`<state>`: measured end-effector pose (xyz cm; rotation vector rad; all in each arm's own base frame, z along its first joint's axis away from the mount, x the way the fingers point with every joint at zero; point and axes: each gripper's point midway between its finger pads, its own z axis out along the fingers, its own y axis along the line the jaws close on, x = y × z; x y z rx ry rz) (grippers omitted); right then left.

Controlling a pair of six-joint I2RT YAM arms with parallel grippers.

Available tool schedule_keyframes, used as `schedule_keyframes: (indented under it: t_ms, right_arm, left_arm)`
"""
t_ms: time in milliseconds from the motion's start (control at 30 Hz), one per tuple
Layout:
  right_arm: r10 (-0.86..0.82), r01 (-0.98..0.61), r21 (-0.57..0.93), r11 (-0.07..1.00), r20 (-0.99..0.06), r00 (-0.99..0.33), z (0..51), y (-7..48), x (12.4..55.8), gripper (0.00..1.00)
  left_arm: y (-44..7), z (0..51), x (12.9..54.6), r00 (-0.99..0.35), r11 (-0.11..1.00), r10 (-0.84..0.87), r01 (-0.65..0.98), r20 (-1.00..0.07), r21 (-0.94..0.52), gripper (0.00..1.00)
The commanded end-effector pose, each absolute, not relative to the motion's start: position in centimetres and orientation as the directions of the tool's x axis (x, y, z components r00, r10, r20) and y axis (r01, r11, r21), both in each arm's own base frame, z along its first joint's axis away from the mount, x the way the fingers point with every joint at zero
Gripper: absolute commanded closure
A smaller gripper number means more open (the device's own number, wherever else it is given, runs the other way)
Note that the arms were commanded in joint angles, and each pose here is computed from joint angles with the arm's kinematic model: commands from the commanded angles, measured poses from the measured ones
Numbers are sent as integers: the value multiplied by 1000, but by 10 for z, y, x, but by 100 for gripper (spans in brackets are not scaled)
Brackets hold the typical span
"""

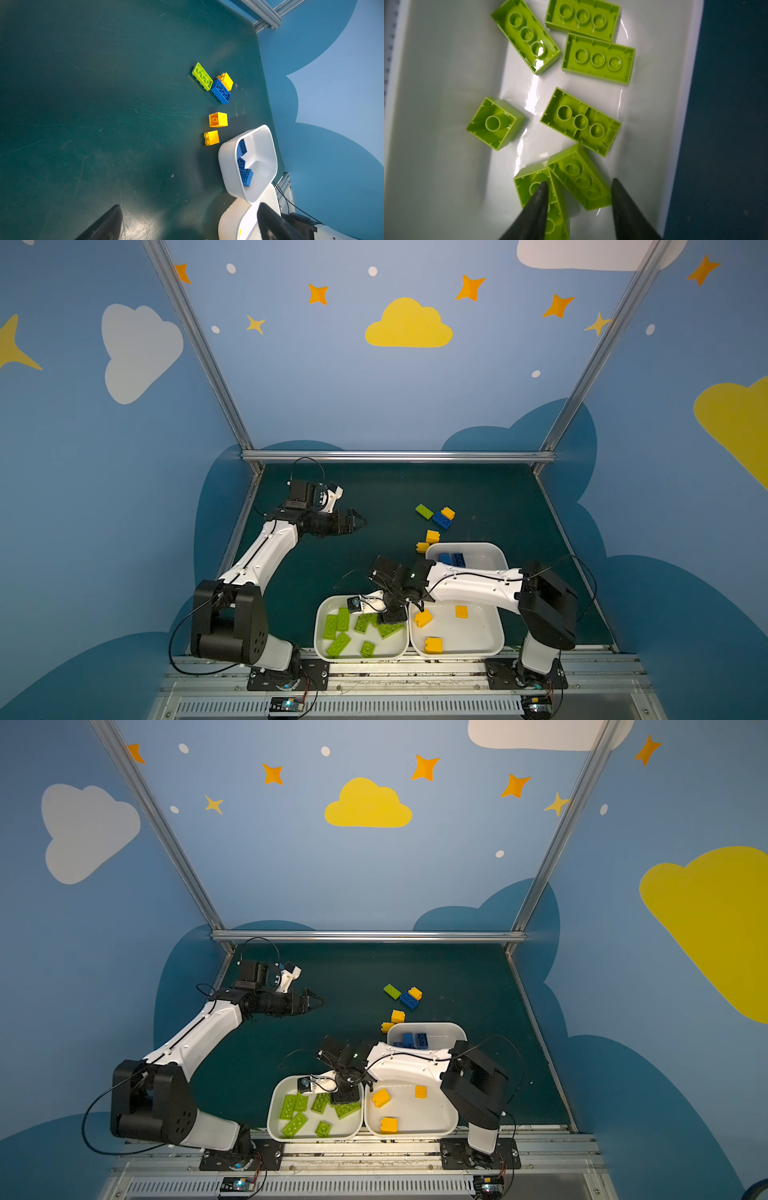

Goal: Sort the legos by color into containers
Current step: 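Carry the lime-green brick to the nearest white bin and release it, then return the right gripper to the pile and grasp the last lime-green brick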

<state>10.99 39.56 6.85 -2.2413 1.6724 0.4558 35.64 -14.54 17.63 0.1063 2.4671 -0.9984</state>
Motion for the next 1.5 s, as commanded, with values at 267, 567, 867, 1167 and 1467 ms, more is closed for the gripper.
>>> schedule_keyframes:
  t_ms: [267, 567, 867, 1167, 1467]
  right_arm:
    - [-788, -991, -69, 118, -613, -51, 173, 363, 198, 43]
    - [-613, -757, 56, 651, -550, -567, 175, 285, 338, 38]
    - [-569, -637, -20, 771, -472, -673, 135, 262, 421, 38]
    - [-654, -673, -96, 733, -369, -660, 94, 257, 467, 37]
    - [-643, -672, 0, 740, -293, -708, 57, 248, 475, 39]
  left_arm:
    - [-144, 181, 356, -876, 727, -104, 257, -471, -637, 1]
    - [-142, 185, 356, -872, 731, -102, 261, -479, -631, 1]
    - [-139, 187, 354, -872, 732, -106, 257, -478, -631, 1]
    - [-136, 186, 349, -876, 736, -105, 251, -471, -629, 1]
    - [-137, 187, 351, -879, 732, -106, 247, -465, -634, 1]
